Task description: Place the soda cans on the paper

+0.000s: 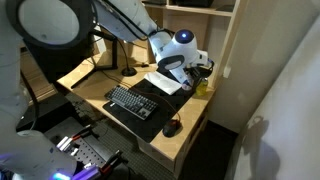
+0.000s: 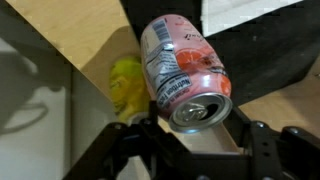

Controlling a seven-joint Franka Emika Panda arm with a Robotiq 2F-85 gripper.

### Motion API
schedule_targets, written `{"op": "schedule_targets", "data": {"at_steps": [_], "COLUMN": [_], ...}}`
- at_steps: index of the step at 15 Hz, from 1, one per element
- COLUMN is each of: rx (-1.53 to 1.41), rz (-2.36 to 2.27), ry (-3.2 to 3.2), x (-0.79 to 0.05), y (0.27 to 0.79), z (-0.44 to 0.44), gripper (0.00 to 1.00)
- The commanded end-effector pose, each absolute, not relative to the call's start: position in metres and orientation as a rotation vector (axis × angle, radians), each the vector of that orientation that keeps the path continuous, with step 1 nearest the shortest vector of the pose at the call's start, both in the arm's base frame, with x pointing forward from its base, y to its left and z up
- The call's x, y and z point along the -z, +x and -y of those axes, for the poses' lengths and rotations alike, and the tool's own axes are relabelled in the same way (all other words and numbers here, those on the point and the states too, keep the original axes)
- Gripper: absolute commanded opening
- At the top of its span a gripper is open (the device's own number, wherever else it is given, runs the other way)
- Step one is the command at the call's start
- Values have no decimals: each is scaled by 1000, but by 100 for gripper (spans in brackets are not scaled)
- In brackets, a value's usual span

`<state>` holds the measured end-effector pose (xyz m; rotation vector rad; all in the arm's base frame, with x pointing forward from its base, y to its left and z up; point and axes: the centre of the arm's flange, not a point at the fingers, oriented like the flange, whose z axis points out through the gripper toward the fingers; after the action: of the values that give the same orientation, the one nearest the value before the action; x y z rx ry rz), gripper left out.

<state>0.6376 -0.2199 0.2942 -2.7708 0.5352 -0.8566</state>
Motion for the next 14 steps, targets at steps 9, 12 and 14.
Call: {"op": "schedule_targets", "data": {"at_steps": [9,12,14], "rx": [908,829,776], "rz": [18,104,171], "ry": [-2740,-2701,-2674], "x": [-415,-415,-412], "y": [606,608,611], "z": [112,114,111], "gripper": [67,42,42]}}
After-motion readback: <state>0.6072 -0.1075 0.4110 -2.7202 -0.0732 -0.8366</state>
